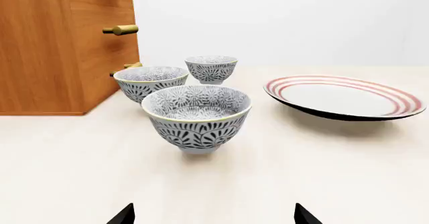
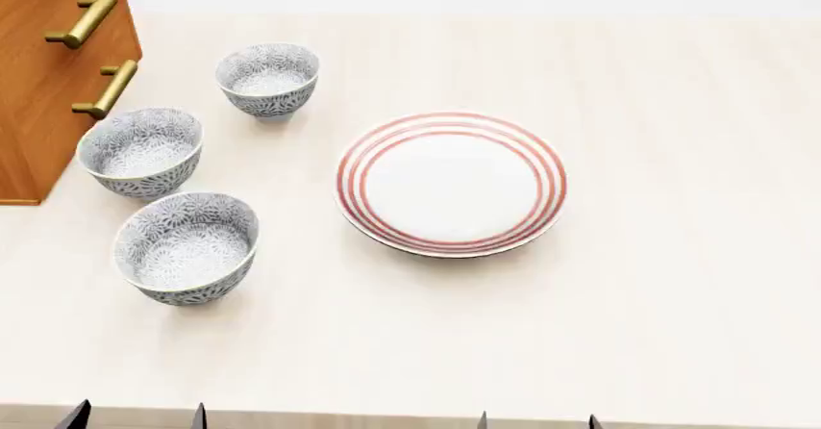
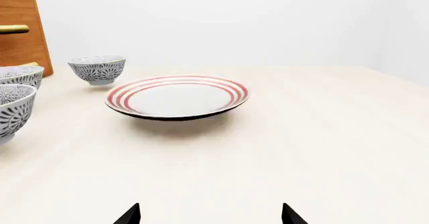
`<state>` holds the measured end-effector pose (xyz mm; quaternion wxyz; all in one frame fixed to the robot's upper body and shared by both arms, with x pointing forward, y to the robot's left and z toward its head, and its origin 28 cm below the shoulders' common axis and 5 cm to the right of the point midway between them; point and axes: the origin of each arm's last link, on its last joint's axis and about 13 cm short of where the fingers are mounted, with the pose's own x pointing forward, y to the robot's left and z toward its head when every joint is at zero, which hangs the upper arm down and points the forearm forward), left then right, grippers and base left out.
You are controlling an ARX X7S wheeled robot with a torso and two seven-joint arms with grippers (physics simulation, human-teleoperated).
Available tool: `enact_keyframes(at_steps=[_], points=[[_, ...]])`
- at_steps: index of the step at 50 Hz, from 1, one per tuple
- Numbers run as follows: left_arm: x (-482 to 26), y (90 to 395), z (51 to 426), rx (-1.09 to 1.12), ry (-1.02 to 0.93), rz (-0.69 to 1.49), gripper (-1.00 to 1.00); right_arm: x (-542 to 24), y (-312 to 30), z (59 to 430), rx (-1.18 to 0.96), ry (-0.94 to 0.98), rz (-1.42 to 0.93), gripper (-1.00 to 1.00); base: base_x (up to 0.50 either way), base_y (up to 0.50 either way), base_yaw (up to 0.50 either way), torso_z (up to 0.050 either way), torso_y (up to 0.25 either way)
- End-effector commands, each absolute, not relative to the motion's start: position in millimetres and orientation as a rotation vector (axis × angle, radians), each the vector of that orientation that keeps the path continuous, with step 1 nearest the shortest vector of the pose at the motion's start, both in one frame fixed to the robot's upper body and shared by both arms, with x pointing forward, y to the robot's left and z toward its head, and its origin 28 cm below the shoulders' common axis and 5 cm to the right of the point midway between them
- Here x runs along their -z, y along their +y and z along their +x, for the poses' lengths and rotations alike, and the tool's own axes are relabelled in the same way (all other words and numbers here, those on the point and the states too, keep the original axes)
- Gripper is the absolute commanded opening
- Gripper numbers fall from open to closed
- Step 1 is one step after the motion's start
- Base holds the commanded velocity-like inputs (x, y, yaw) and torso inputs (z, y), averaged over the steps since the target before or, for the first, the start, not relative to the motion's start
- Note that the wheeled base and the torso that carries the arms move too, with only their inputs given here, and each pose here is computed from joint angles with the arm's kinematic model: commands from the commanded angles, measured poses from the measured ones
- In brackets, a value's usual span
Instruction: Pick up the bowl and put it in the front on the plate.
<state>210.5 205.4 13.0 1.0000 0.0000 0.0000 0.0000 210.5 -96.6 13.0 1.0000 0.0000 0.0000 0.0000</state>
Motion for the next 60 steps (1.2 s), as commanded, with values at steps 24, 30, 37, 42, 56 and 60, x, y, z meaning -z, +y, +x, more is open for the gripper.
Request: enact_keyframes(at_steps=[24, 30, 37, 42, 56, 60], points=[[-13, 205, 211, -0.012, 0.007, 0.001, 1.0, -13, -96, 210, 0.001, 0.004, 0.001, 1.0, 0.0, 0.0, 0.0, 0.0, 0.0], [-49, 207, 203, -0.07, -0.313, 0.162, 1.0, -44, -101, 209, 0.077, -0.337, 0.107, 1.0, 0.0, 0.0, 0.0, 0.0, 0.0], [-95, 212, 184, -0.204, -0.647, 0.264, 1.0, -97, -110, 191, 0.158, -0.878, 0.223, 1.0, 0.0, 0.0, 0.0, 0.0, 0.0], [-109, 213, 179, -0.214, -0.691, 0.257, 1.0, -104, -110, 188, 0.145, -0.905, 0.255, 1.0, 0.0, 0.0, 0.0, 0.0, 0.0], [-112, 213, 178, -0.218, -0.705, 0.257, 1.0, -108, -107, 186, 0.108, -0.889, 0.259, 1.0, 0.17, -0.03, 0.0, 0.0, 0.0], [-113, 214, 178, -0.221, -0.706, 0.259, 1.0, -109, -107, 186, 0.105, -0.883, 0.259, 1.0, 0.5, -0.11, 0.0, 0.0, 0.0]])
